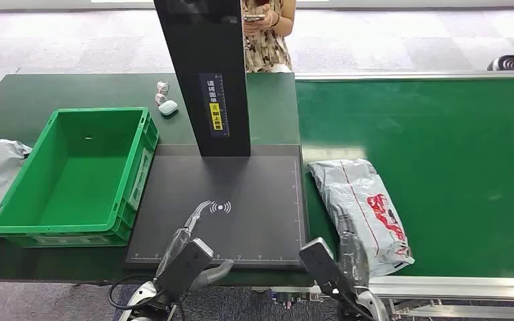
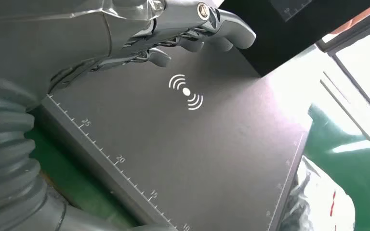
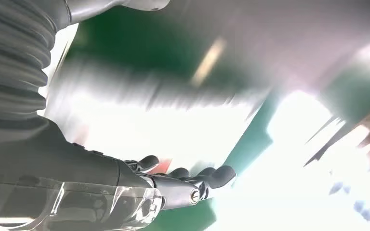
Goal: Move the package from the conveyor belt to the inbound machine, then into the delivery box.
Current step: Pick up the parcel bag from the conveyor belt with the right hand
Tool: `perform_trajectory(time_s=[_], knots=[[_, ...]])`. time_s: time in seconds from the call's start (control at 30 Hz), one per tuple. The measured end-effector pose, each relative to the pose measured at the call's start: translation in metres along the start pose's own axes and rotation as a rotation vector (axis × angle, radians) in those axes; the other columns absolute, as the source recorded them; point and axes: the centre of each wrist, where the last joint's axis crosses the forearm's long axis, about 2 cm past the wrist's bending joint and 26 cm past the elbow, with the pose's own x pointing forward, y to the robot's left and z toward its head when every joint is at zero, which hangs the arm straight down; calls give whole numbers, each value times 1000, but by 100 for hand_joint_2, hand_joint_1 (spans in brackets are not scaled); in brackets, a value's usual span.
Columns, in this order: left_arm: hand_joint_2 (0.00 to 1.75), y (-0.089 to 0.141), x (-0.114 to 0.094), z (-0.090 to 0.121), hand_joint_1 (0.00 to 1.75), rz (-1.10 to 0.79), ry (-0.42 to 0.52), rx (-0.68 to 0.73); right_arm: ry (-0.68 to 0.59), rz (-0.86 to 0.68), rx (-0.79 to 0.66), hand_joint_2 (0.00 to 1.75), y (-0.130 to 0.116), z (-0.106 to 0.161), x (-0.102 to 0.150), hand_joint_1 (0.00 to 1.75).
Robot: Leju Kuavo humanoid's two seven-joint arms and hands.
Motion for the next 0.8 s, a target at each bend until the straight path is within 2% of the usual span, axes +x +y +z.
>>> perform_trajectory(time_s=[0.13, 0.27, 0.4, 0.63, 0.8], knots=[[175, 0, 0, 0, 0, 0, 1, -3, 41, 215, -114, 175, -16, -13, -22, 0], [175, 0, 0, 1, 0, 1, -5, -4, 118, 293, -231, 175, -44, -37, -52, 0], [175, -1, -1, 1, 0, 6, -13, -3, 144, 329, -280, 175, -65, -54, -71, 0], [175, 0, -1, 2, 0, 11, -20, 1, 135, 294, -236, 175, -80, -73, -83, 0], [175, 1, -2, 2, 0, 20, -24, 2, 79, 106, 19, 175, -71, -80, -86, 0]])
